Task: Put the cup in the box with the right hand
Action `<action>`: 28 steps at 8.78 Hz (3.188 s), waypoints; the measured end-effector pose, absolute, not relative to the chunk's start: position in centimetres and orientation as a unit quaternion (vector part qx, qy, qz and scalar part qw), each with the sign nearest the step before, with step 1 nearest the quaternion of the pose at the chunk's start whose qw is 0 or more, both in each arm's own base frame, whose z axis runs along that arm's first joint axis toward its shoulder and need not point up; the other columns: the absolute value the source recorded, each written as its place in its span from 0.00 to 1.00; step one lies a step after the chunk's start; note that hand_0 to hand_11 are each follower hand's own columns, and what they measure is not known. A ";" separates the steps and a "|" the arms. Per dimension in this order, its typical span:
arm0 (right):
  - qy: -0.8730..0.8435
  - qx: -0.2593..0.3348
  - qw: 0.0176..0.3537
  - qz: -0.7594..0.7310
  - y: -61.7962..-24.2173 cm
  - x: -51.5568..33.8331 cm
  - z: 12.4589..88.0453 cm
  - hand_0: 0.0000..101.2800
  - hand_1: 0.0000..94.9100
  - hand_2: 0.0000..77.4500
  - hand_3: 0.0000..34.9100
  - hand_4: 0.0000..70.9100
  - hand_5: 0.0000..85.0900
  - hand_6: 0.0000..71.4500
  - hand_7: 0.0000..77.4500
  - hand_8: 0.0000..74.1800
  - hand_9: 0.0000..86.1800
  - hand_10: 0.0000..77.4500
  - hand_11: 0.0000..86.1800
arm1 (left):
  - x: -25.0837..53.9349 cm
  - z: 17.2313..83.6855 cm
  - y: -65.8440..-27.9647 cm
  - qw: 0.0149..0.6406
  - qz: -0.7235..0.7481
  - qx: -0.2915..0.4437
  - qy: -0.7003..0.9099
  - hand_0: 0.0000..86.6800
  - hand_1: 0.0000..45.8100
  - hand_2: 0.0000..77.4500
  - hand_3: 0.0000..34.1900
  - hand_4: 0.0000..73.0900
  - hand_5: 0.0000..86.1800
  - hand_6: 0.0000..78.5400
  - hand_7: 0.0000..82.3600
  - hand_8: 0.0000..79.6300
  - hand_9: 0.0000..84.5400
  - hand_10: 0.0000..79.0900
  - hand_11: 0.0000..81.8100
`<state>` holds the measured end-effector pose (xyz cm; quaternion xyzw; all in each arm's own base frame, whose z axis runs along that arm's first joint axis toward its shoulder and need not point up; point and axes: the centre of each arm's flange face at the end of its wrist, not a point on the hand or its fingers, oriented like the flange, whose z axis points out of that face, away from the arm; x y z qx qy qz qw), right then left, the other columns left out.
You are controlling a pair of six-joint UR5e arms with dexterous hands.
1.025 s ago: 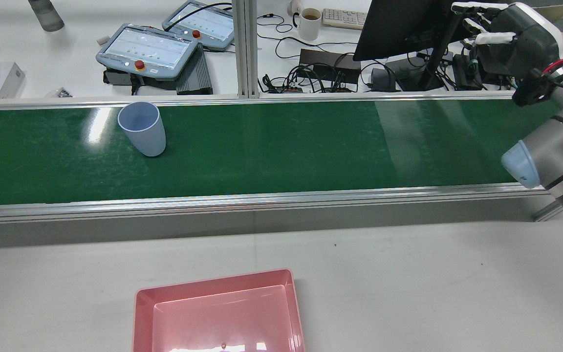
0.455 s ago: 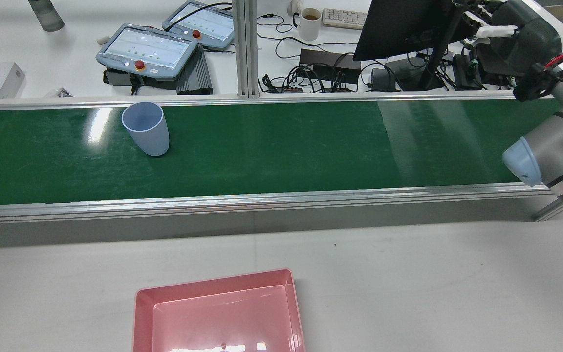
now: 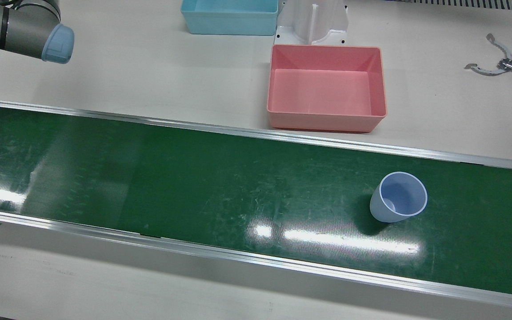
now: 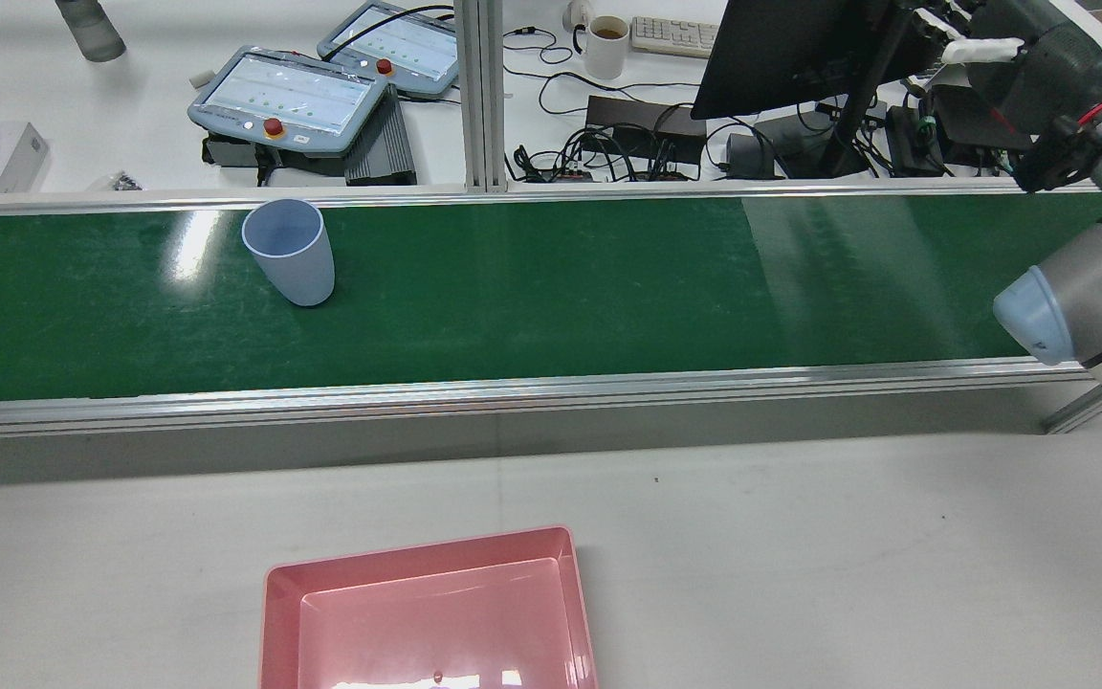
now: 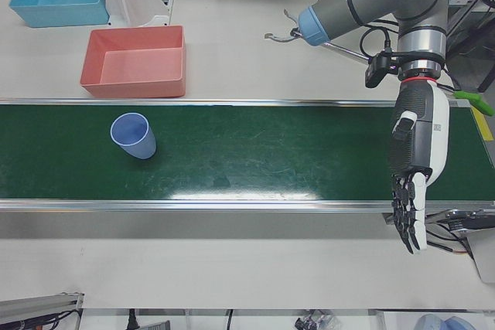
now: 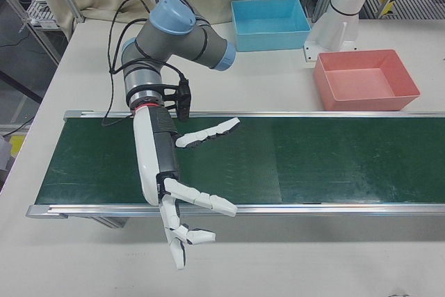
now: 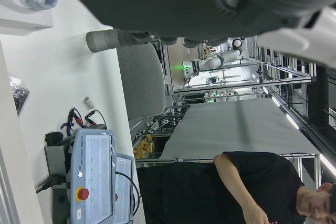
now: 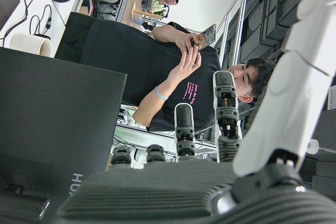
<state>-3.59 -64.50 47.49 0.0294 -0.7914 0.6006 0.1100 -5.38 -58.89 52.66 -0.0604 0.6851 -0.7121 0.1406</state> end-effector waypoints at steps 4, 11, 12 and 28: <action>-0.790 0.032 0.109 0.602 -64.4 -3.1 47.7 0.52 0.10 0.01 0.25 0.38 0.05 0.09 0.51 0.01 0.08 0.03 0.06 | -5.4 52.7 -58.9 0.141 -0.712 -0.060 0.685 0.00 0.01 0.01 0.00 0.00 0.00 0.00 0.00 0.00 0.00 0.00 0.00; -0.788 0.034 0.109 0.605 -63.9 -2.7 48.3 0.52 0.10 0.01 0.25 0.38 0.05 0.09 0.51 0.01 0.08 0.04 0.06 | -5.4 52.7 -58.9 0.141 -0.712 -0.061 0.685 0.00 0.01 0.01 0.00 0.00 0.00 0.00 0.00 0.00 0.00 0.00 0.00; -0.787 0.034 0.109 0.606 -63.8 -2.6 48.4 0.52 0.10 0.01 0.25 0.38 0.05 0.10 0.53 0.01 0.09 0.04 0.06 | -5.4 52.7 -58.9 0.141 -0.712 -0.061 0.685 0.00 0.01 0.01 0.00 0.00 0.00 0.00 0.00 0.00 0.00 0.00 0.00; -0.786 0.036 0.108 0.607 -63.7 -2.4 48.6 0.53 0.10 0.01 0.24 0.38 0.05 0.09 0.50 0.01 0.08 0.04 0.07 | -5.4 52.7 -58.9 0.141 -0.712 -0.061 0.685 0.00 0.01 0.01 0.00 0.00 0.00 0.00 0.00 0.00 0.00 0.00 0.00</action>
